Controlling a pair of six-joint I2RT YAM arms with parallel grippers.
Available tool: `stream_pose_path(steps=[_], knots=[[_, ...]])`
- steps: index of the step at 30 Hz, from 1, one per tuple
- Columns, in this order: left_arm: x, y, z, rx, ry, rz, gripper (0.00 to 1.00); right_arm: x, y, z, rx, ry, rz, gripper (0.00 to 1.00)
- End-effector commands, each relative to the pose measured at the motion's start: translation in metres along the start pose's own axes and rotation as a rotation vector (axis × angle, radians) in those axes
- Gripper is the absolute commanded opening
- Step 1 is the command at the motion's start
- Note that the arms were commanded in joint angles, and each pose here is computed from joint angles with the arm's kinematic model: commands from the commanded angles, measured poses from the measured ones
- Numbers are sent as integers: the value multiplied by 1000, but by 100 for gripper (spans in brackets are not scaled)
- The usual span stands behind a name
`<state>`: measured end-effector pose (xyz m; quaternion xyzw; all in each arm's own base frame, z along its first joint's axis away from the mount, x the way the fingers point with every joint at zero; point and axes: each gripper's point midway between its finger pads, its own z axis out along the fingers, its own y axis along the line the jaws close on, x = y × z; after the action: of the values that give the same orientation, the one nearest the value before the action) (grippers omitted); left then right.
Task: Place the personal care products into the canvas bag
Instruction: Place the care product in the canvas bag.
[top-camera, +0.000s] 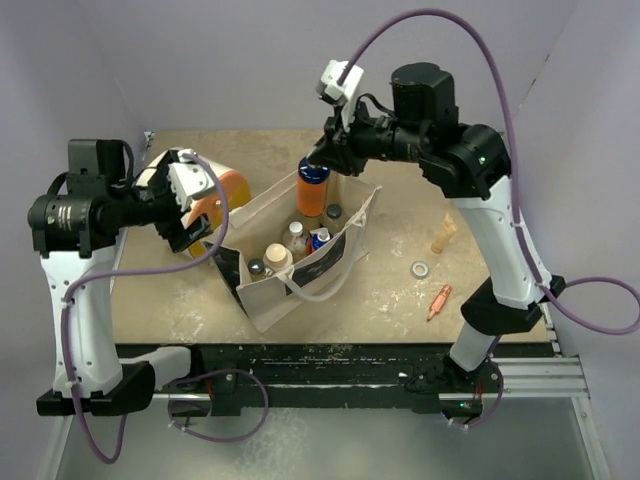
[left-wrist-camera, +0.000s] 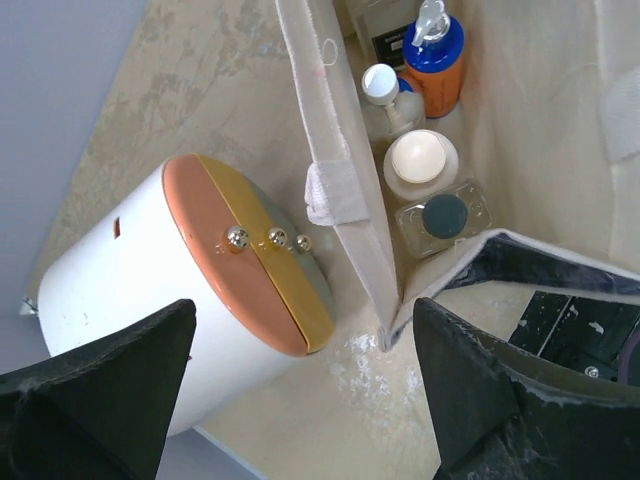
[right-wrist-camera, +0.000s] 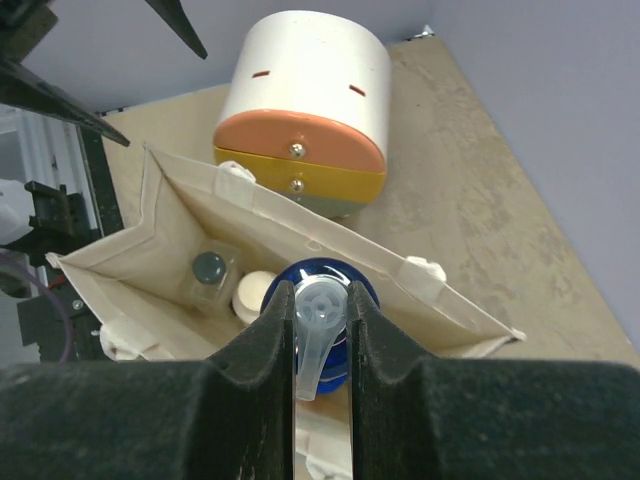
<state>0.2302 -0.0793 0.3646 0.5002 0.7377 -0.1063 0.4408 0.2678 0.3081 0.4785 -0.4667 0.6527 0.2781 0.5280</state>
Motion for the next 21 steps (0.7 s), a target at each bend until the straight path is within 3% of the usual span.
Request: stream_pose_path(steps=[1,4,9,18,21], knots=[[-21,-27,-19,66,-121,136,88,-55,21,3,-58,-199,-29,0],[-16,-33,-13,102,-131,150,76,-55,34,17,-112,-201,-11,0],[-16,-47,-7,155,-186,215,76,-54,48,33,-161,-202,19,0],[4,-64,20,287,-122,169,75,-44,63,55,-239,-178,55,0],[6,-72,26,327,-116,154,69,-42,66,57,-256,-174,60,0]])
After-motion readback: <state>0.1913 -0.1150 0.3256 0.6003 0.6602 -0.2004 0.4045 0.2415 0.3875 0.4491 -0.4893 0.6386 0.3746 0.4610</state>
